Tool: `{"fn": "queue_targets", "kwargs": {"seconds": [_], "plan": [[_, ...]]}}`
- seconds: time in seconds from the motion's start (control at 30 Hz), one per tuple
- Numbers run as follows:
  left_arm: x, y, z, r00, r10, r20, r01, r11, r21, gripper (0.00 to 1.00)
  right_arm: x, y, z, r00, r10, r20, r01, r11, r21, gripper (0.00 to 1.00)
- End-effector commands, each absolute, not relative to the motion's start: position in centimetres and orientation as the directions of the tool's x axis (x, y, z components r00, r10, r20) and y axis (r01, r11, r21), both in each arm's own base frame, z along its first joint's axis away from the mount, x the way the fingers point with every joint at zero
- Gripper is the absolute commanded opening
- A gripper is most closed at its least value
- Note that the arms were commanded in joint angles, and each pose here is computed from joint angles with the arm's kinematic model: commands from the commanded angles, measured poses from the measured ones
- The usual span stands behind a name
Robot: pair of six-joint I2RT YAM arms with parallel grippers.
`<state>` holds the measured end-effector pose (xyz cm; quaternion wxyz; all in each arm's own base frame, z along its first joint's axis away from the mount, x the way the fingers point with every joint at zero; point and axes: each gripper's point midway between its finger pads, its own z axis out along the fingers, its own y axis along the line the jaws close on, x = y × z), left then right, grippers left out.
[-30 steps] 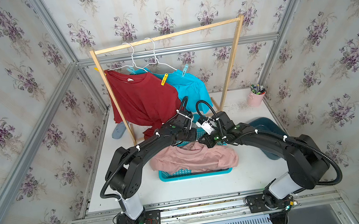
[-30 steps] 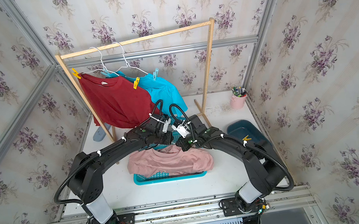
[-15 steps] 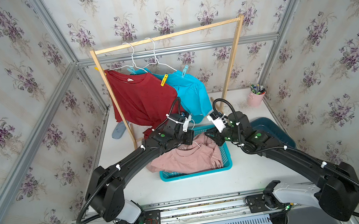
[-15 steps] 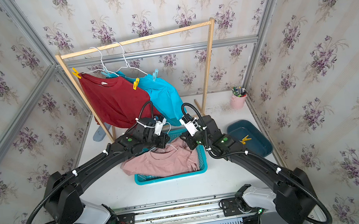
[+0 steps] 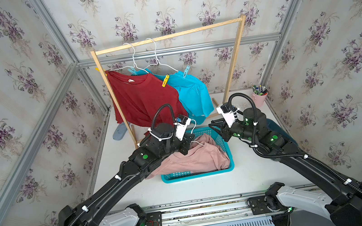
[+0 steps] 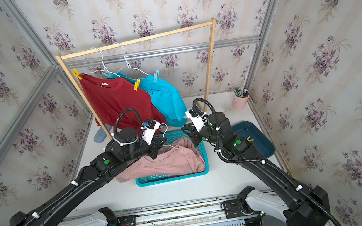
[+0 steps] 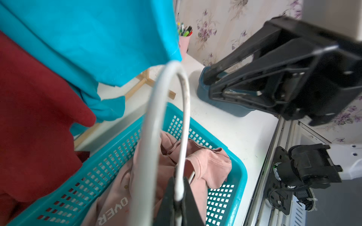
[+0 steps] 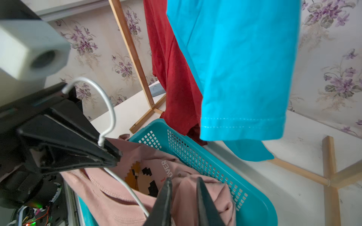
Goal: Remove the clothespins securing t-shirts to the hanger
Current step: Pick up the hanger from the basket, then remove the T-shirt from the hanger.
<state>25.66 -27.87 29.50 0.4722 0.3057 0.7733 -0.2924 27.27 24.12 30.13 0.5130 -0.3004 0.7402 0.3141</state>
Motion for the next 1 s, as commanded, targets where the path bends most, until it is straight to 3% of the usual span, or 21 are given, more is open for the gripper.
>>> {"fn": "queue_targets", "kwargs": {"seconds": [0.0,0.2,0.4,0.5,0.73,0.9,0.97], "plan": [[25.7,-27.0,33.1,-0.209,0.191,-0.959,0.765,0.643,-0.038,0.02,26.2,24.8,32.4,-0.235,-0.095,-0.967,-0.817,0.558,0.144,0.24],[24.6,-25.7,39.0,-0.046,0.187,-0.981,0.769,0.634,0.085,0.01,26.4,24.4,33.2,-0.211,-0.147,-0.966,-0.811,0.578,0.089,0.31],[24.2,-25.4,43.7,0.037,0.181,-0.983,0.773,0.618,0.143,0.0,26.9,22.8,32.6,-0.207,-0.207,-0.956,-0.767,0.641,0.027,0.63],[24.1,-25.7,44.6,0.064,0.192,-0.979,0.795,0.583,0.166,0.0,26.7,22.4,31.4,-0.219,-0.251,-0.943,-0.763,0.647,0.005,0.69],[23.7,-26.4,45.1,0.068,0.179,-0.981,0.865,0.479,0.147,0.0,26.2,22.2,28.9,-0.258,-0.344,-0.903,-0.782,0.623,-0.013,0.7],[23.2,-26.1,45.3,0.046,0.15,-0.988,0.908,0.405,0.104,0.0,26.5,22.2,28.5,-0.266,-0.353,-0.897,-0.779,0.627,-0.016,0.63],[22.9,-26.0,45.2,0.035,0.142,-0.989,0.919,0.384,0.087,0.0,26.7,22.2,28.3,-0.265,-0.357,-0.896,-0.775,0.631,-0.022,0.53]]}}
